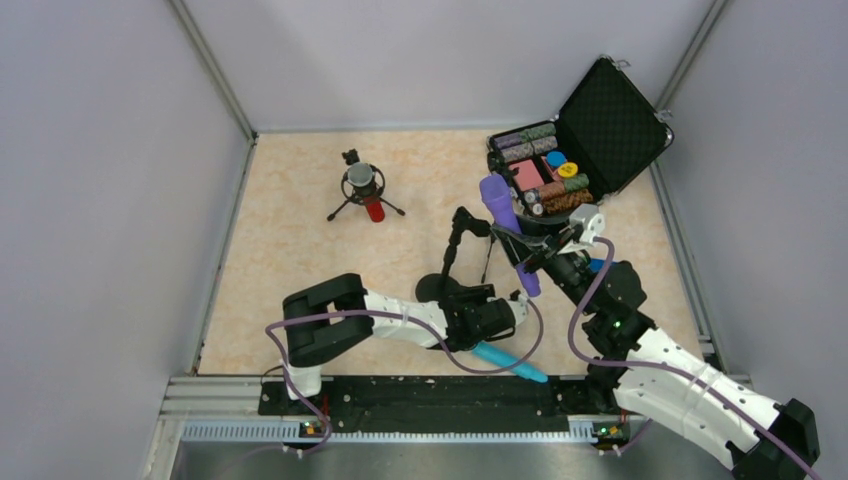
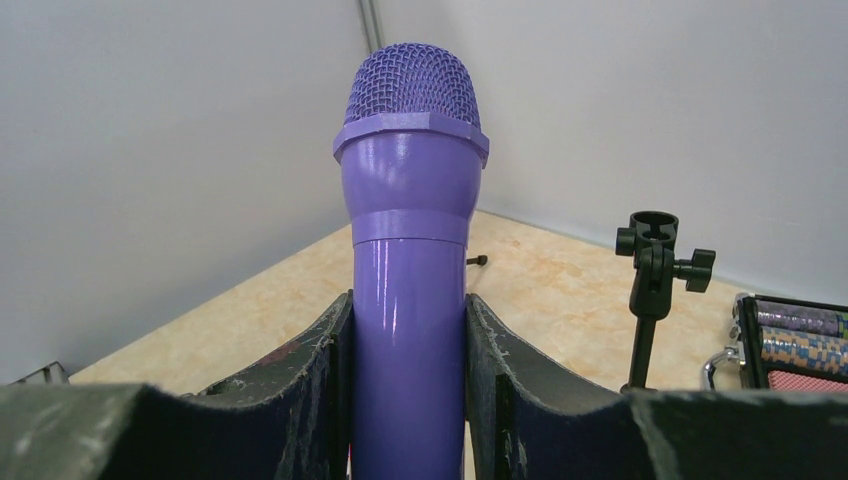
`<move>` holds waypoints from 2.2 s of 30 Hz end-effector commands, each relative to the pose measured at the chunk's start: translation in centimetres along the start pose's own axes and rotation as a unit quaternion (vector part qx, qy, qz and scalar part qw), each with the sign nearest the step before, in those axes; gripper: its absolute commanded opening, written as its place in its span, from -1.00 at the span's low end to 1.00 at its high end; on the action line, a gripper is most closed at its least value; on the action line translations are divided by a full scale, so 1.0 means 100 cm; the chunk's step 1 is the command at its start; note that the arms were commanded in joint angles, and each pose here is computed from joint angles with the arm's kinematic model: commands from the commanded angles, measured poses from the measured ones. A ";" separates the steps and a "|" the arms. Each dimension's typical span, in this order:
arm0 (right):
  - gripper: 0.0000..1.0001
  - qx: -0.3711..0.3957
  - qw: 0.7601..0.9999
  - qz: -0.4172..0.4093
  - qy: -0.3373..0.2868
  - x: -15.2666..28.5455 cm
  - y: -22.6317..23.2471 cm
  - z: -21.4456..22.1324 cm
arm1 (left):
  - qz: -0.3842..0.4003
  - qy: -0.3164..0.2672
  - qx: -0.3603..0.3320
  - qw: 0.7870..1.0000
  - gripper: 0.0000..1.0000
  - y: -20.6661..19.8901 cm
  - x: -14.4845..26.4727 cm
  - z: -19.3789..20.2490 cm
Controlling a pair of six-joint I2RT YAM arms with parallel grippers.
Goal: Attach the microphones to the stand
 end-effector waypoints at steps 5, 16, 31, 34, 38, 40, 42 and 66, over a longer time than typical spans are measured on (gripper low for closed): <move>-1.00 0.007 1.000 -0.005 -0.017 -0.002 -0.001 -0.007 | 0.125 0.063 0.006 0.990 0.04 -0.041 -0.001 0.034; -1.00 0.010 1.000 -0.005 -0.014 -0.004 -0.001 -0.004 | 0.112 0.052 0.016 0.992 0.16 -0.037 0.001 0.031; -1.00 0.012 1.000 -0.006 -0.019 -0.003 -0.001 -0.008 | 0.094 0.005 0.034 0.995 0.23 -0.026 0.003 0.004; -1.00 0.017 1.000 -0.003 -0.022 -0.002 -0.002 -0.014 | 0.104 -0.041 0.063 0.992 0.54 -0.016 0.008 -0.018; -1.00 0.029 0.999 0.005 -0.027 0.001 -0.004 -0.024 | 0.136 -0.103 0.090 0.981 0.77 -0.006 0.015 -0.049; -1.00 0.037 0.999 0.014 -0.038 0.004 -0.006 -0.032 | 0.160 -0.128 0.093 0.974 0.96 -0.002 0.020 -0.064; -1.00 0.047 0.998 0.019 -0.044 0.007 -0.008 -0.042 | 0.193 -0.155 0.094 0.964 0.98 0.000 0.027 -0.077; -1.00 0.070 0.994 0.041 -0.069 0.008 -0.013 -0.054 | 0.193 -0.519 0.313 0.772 0.98 0.244 0.191 -0.061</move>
Point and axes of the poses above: each gripper's point midway between its finger pads, its own x axis back along the fingers, its own y axis along the line the jaws close on, z = x × y, the point moved 8 cm from there along x, back along the fingers, and after that the axes turned 9 degrees about x, right-handed, at the moved point
